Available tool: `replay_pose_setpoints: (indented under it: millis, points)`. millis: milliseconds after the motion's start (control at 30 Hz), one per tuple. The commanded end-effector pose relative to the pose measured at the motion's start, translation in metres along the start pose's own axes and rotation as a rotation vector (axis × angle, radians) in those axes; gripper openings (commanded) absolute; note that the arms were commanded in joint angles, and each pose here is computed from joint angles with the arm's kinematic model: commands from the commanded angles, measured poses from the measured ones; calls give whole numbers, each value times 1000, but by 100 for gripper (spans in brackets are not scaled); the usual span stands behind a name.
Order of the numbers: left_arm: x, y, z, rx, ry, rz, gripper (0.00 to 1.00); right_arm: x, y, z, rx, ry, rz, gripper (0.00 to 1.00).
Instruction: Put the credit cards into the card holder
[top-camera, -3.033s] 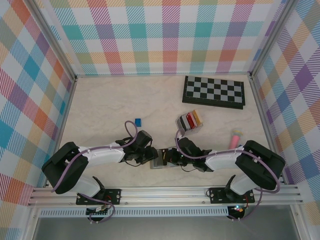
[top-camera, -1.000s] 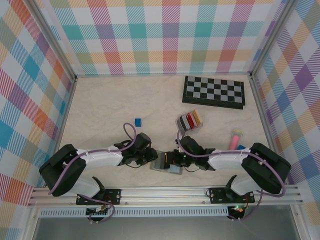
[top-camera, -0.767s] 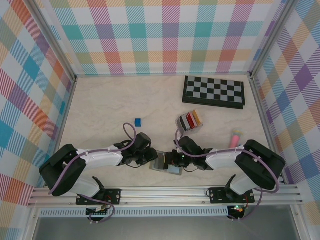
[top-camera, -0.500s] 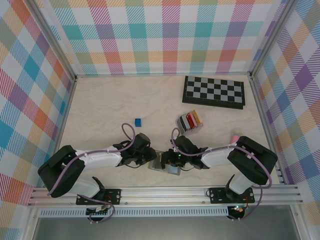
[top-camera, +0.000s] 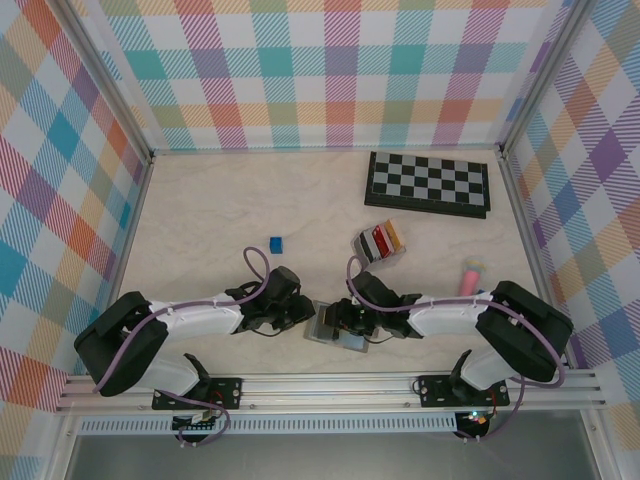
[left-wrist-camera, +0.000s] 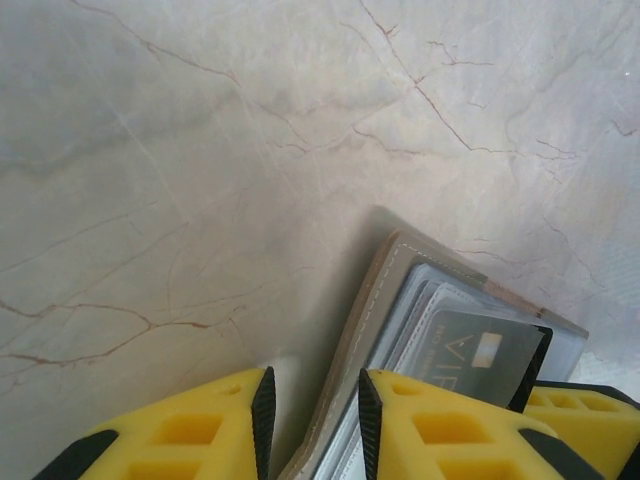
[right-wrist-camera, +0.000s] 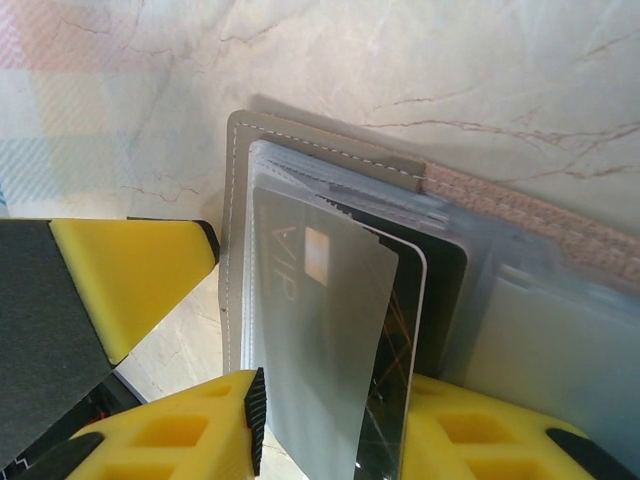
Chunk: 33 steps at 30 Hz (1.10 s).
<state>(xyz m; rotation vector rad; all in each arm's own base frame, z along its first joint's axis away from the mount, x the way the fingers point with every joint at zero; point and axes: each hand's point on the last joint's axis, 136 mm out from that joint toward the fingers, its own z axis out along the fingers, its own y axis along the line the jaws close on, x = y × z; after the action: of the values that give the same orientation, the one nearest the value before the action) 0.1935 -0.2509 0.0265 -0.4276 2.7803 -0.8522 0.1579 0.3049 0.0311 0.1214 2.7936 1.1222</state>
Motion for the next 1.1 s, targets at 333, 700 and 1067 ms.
replay_pose_setpoints:
  millis: [333,700,1067]
  points:
    - [5,-6,-4,31,13,14,30,9,-33,-23,249,32,28,55]
    - [4,-13,-6,41,19,40,31,9,-41,-41,402,54,36,58]
    - [3,-18,-7,45,22,51,31,5,-55,-53,497,11,69,63]
